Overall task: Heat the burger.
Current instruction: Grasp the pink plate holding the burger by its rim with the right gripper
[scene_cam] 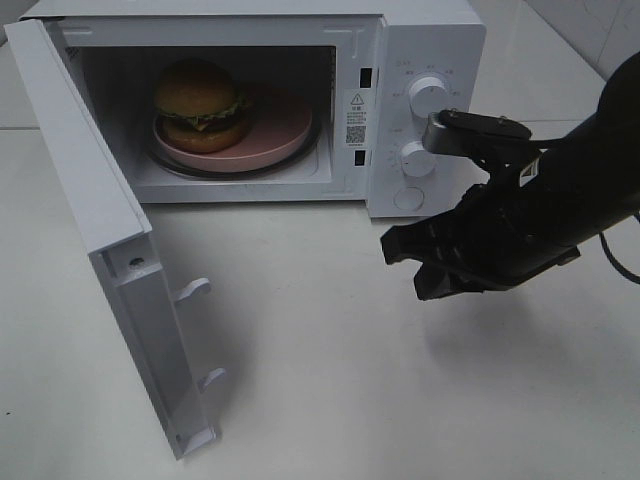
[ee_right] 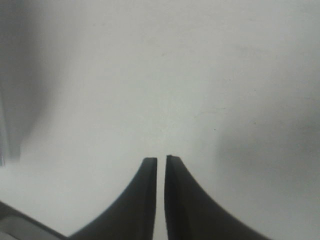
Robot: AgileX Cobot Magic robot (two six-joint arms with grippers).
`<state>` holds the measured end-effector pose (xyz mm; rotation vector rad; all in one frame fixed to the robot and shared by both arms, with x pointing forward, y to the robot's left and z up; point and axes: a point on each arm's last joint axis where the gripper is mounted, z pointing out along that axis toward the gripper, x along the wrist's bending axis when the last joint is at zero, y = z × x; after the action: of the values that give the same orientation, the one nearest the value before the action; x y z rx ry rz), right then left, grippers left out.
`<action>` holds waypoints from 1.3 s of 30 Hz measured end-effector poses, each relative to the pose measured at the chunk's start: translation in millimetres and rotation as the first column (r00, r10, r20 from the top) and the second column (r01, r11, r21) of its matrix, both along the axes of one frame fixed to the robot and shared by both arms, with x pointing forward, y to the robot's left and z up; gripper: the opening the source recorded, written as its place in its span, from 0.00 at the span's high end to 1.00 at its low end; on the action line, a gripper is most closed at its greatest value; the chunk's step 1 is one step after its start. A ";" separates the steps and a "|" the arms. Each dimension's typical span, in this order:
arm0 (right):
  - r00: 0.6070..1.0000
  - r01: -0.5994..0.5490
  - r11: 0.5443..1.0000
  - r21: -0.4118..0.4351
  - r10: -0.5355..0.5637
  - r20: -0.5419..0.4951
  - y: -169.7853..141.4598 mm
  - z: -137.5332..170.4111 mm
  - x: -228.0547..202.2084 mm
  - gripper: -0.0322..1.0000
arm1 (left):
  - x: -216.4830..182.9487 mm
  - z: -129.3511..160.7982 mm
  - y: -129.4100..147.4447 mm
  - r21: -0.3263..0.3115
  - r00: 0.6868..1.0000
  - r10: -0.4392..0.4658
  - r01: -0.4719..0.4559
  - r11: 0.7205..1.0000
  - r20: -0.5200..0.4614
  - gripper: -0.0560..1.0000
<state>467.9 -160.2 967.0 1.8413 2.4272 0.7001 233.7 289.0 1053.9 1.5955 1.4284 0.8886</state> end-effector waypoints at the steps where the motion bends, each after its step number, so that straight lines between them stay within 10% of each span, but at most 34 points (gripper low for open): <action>1: 0.999 -0.051 0.999 -0.016 0.051 -0.001 -0.3 1.1 -2.0 0.89 | 0.0 0.0 0.0 0.000 1.000 0.000 0.000 1.000 0.000 0.01; 17: 0.799 -0.584 0.763 -0.277 0.600 -0.034 -4.3 34.4 3.0 0.86 | 0.0 0.0 0.0 0.000 1.000 0.000 0.000 1.000 0.000 0.01; 20: 0.663 -0.705 0.614 -0.355 0.748 -0.022 -4.5 42.2 7.6 0.85 | 0.0 0.0 0.0 0.000 1.000 0.000 0.000 1.000 0.000 0.01; 23: 0.628 -0.728 0.576 -0.372 0.778 -0.024 -4.8 43.3 8.3 0.85 | 0.0 0.0 0.0 0.000 1.000 0.000 0.000 1.000 0.000 0.01; 25: 0.451 -0.810 0.392 -0.436 0.892 -0.035 -4.8 47.4 10.7 0.83 | 0.0 0.0 0.0 0.000 1.000 0.000 0.000 1.000 0.000 0.01; 31: 0.220 -0.853 0.155 -0.499 0.973 -0.073 -5.7 47.9 11.8 0.77 | 0.0 0.0 0.0 0.000 1.000 0.000 0.000 1.000 0.000 0.01; 39: 0.120 -0.783 0.017 -0.622 0.985 -0.125 -9.7 50.1 22.6 0.52 | 0.0 0.0 0.0 0.000 1.000 0.000 0.000 1.000 0.000 0.01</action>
<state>490.5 -169.9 1017.1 -0.3728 2.7769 0.1136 233.7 289.0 1053.9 1.5955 1.4284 0.8886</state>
